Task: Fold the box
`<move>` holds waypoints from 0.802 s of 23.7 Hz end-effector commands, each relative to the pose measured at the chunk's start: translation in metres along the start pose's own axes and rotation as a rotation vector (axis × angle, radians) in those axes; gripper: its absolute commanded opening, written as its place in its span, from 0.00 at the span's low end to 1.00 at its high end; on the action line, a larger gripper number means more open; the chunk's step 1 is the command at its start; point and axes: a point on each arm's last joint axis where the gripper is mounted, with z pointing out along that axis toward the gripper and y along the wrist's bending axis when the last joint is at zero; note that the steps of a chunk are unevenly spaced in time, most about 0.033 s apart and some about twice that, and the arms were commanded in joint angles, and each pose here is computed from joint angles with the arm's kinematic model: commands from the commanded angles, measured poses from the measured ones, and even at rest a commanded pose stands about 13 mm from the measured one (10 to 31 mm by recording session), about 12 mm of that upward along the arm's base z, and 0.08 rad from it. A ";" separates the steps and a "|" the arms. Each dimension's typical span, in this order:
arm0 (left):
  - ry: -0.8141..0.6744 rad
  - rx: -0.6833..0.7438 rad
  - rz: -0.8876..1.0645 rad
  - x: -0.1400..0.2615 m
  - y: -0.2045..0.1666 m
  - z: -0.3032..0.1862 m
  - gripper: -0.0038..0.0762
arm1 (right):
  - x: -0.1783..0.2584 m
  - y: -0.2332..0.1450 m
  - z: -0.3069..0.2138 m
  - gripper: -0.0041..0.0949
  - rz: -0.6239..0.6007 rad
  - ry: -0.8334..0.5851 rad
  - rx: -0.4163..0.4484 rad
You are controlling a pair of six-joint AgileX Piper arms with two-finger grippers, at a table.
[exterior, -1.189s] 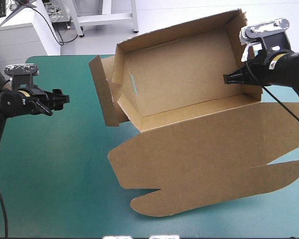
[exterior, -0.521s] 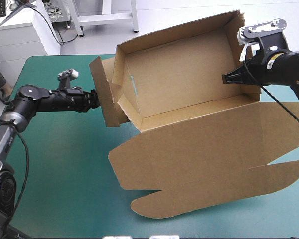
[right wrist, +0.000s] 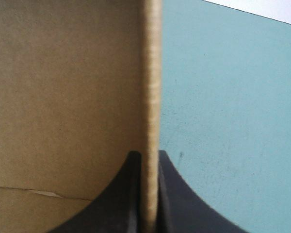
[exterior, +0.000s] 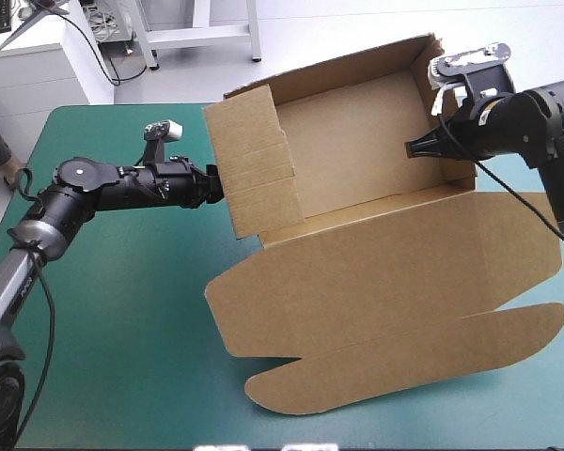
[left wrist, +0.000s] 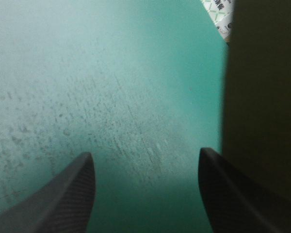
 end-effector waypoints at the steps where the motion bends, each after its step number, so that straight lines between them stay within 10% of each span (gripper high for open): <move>1: -0.126 0.106 0.042 -0.015 -0.037 -0.025 0.60 | -0.003 -0.002 -0.014 0.02 0.006 -0.039 0.002; 19: -0.249 0.419 0.036 -0.023 -0.077 -0.047 0.60 | -0.006 0.000 0.003 0.02 0.002 -0.019 -0.003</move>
